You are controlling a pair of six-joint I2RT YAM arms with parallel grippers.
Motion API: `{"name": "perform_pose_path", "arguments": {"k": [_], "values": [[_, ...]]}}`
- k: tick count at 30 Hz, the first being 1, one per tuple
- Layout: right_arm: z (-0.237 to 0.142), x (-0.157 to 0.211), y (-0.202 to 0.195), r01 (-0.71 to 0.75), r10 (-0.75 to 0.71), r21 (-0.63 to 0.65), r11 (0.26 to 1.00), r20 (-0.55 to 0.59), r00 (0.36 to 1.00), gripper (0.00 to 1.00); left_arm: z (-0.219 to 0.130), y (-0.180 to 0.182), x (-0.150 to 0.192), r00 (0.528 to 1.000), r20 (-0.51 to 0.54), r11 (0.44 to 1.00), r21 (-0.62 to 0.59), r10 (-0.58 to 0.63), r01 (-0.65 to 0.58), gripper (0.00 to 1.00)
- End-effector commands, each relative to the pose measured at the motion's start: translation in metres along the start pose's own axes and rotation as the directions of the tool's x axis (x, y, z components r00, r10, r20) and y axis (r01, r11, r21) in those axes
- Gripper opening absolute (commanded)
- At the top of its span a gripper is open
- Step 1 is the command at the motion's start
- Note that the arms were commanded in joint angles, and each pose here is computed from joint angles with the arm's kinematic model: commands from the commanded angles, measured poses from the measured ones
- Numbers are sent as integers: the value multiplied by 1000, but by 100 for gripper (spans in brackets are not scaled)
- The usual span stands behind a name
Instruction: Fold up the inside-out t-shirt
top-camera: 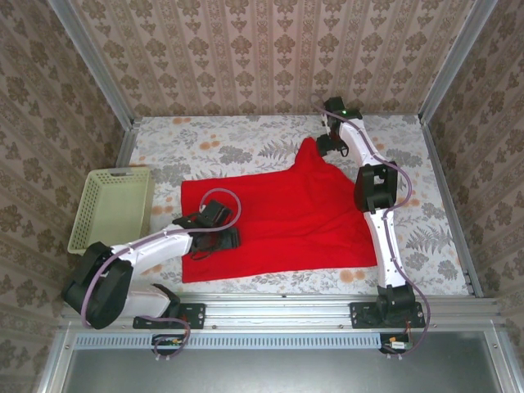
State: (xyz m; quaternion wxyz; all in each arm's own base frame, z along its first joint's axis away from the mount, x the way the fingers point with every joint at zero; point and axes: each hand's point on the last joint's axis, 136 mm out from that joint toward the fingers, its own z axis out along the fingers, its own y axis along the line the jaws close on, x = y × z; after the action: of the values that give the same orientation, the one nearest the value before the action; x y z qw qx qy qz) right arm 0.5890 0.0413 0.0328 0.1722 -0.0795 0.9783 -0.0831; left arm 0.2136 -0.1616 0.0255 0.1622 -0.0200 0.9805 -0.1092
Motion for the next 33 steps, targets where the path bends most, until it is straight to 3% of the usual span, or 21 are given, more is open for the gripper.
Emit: {"name": "perform_pose_path", "arguments": {"k": [1,6,11,33], "values": [[-23,-4,2,-47,48,-77,996,13,999,86,2,12,11,999,-34,999,-40,2,-4,75],[-42,-14,16,-73,85,-176,982,60,995,88,3,13,13,999,-40,999,-37,-1,0,75],[-36,-11,19,-77,87,-182,980,46,995,89,3,14,14,999,-41,999,-38,-1,-1,75],[16,21,11,-14,14,2,1000,-84,996,88,-4,22,16,1000,-24,999,-53,-9,7,76]]}}
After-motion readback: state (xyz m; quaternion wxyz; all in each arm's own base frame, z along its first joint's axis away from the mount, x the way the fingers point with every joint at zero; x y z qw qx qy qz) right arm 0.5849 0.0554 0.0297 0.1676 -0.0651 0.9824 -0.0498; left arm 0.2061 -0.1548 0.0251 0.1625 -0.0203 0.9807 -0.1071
